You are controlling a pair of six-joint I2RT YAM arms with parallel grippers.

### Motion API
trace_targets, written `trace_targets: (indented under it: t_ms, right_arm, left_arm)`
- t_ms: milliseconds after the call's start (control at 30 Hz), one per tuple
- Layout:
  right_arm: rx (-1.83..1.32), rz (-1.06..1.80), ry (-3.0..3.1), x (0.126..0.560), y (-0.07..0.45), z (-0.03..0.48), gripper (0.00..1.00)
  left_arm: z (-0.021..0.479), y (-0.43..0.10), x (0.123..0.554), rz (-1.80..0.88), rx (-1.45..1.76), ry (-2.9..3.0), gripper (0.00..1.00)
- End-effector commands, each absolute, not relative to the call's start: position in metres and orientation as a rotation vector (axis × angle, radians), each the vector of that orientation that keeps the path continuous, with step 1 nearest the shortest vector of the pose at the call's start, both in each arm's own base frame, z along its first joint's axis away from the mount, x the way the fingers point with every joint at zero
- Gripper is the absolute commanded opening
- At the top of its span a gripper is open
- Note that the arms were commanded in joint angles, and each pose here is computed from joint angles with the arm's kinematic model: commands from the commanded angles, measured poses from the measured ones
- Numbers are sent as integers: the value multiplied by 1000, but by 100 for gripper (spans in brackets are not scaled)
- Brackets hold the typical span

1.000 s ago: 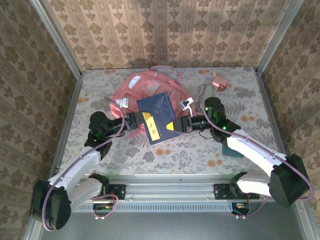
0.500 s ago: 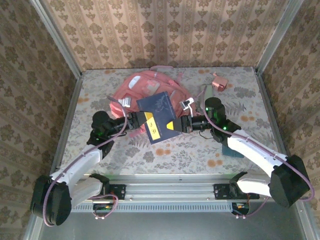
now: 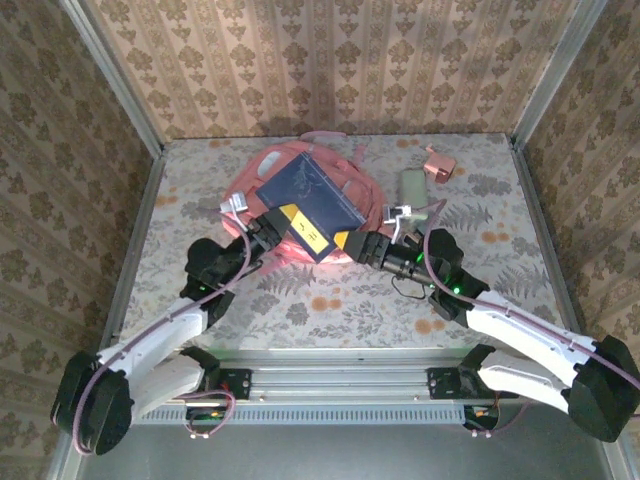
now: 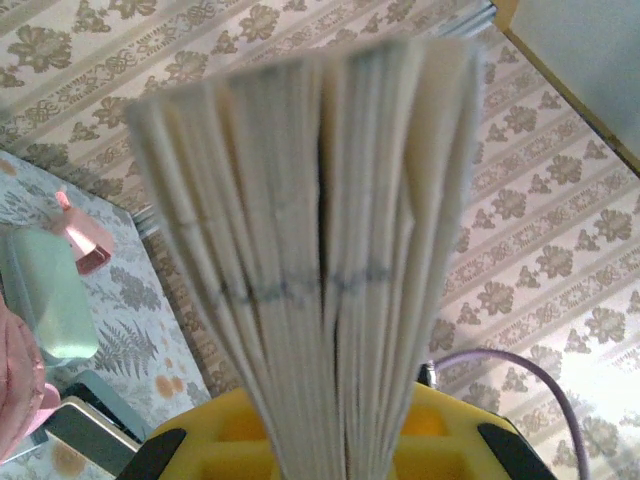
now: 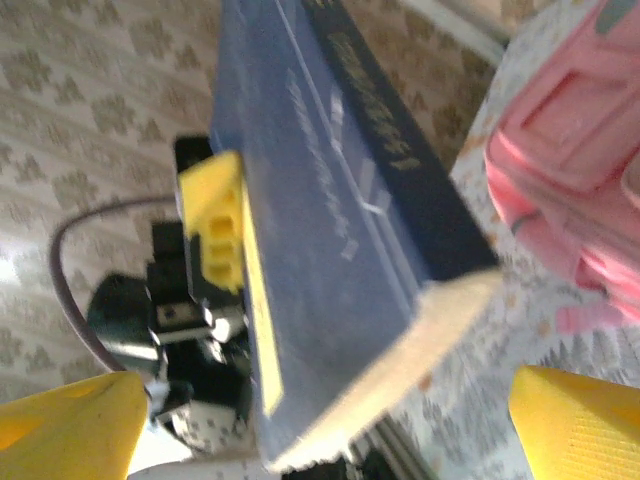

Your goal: Pack the student bag

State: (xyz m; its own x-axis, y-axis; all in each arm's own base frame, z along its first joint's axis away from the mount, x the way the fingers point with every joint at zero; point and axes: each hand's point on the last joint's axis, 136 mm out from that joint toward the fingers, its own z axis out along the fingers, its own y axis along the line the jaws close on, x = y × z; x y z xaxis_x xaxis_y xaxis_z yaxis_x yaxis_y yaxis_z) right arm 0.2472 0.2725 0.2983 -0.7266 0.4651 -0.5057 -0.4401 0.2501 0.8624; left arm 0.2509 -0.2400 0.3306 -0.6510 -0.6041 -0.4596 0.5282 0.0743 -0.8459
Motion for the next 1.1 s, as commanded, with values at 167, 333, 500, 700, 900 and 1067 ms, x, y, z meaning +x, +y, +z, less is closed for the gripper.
trace_targets:
  t_ms: [167,333,500,700,900,1067]
  right_arm:
    - [214,1617,1584,275,274,335,96]
    - [261,1685,1545,280,280,333,87]
    - [302,1713,1511,283,281,333,69]
    - [296,1713,1506,287,286,333,25]
    - [333,1644,1535,288,274,320,0]
    - [415,1444,1619,290,226,298,0]
  left_arm:
    - [357,-246,254,-1767,-126,1349,0]
    - [353,-246,256,-1751,-143,1349,0]
    - [347,-250,257,-1745,-155,1365,0]
    - [341,-256,258,-1750,-157,1388,0]
    - [328,-259,260,-1705,-133,1464,10]
    - [268,-240,273,-1350,-145,1884,51]
